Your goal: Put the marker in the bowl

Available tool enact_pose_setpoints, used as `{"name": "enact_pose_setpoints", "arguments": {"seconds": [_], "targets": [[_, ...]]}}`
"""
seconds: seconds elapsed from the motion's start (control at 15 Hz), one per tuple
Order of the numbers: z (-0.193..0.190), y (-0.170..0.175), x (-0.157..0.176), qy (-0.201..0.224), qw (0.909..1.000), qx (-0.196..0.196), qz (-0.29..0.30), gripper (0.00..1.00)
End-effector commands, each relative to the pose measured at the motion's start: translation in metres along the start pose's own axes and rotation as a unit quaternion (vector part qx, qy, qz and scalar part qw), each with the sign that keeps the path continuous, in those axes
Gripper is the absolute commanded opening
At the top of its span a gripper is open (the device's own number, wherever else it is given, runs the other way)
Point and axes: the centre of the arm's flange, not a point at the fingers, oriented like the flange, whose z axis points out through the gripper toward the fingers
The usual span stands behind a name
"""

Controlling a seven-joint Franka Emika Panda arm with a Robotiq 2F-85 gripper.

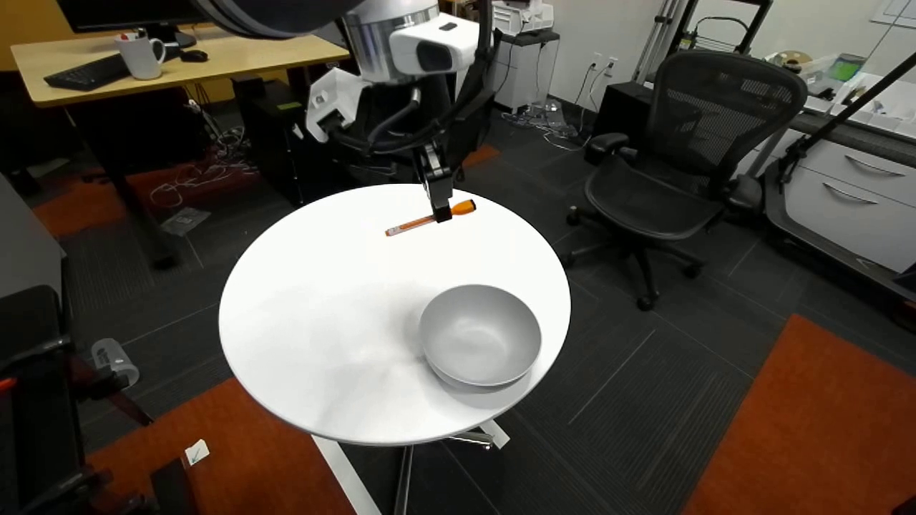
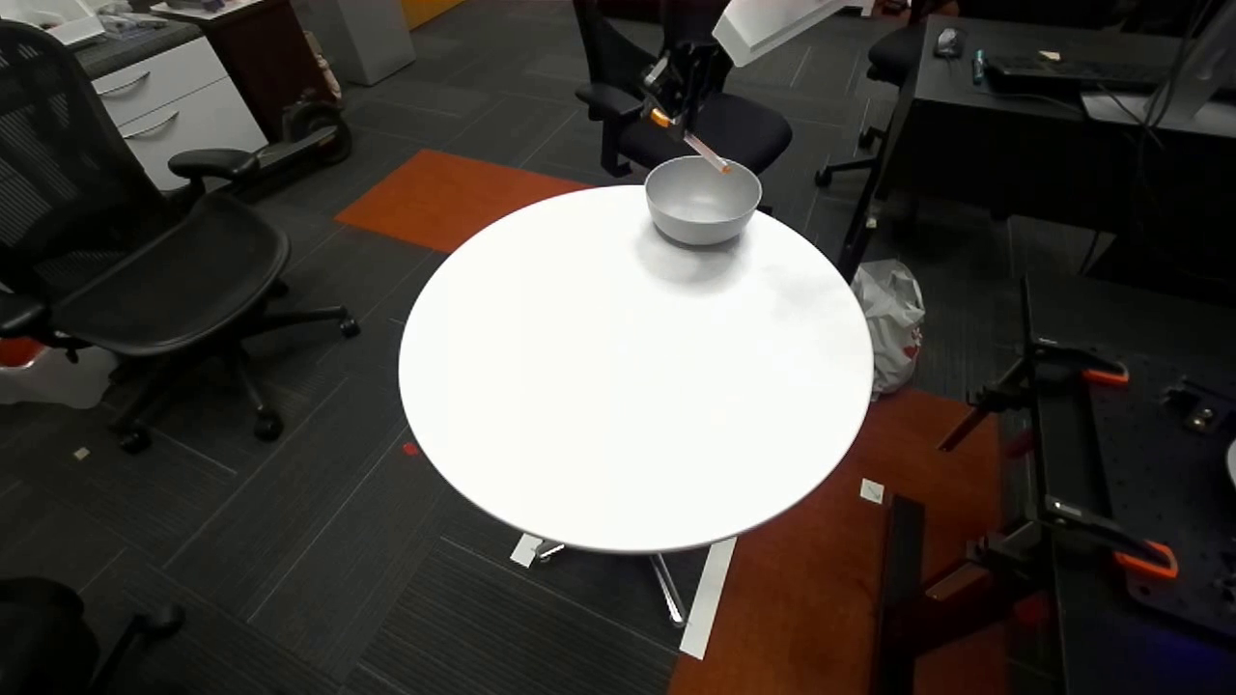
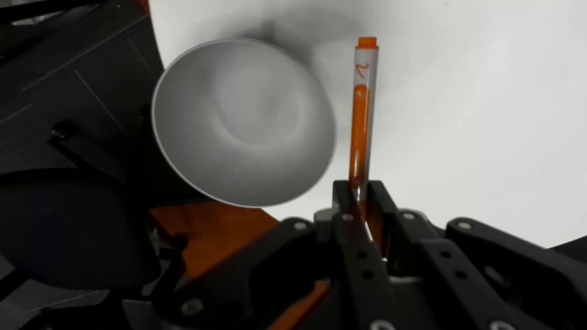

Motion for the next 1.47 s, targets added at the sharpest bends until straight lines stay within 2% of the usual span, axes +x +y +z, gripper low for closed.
{"name": "enact_pose_setpoints", "arguments": {"seconds": [0.0, 0.67, 0.73, 0.8, 0.87, 1.0, 1.4], "targets": [[0.000, 0.023, 0.001, -0.002, 0.9992, -0.023, 0.032, 0.03], [0.047, 0.059, 0.012, -0.032, 0.9965, -0.028, 0.072, 0.03], [0.049, 0.061, 0.012, -0.034, 0.9961, -0.030, 0.076, 0.07], [0.052, 0.063, 0.013, -0.034, 0.9956, -0.030, 0.082, 0.37], [0.053, 0.064, 0.013, -0.036, 0.9953, -0.030, 0.084, 0.38], [0.054, 0.065, 0.015, -0.037, 0.9950, -0.029, 0.088, 0.51], [0.052, 0.062, 0.020, -0.033, 0.9950, -0.027, 0.090, 0.97]]}}
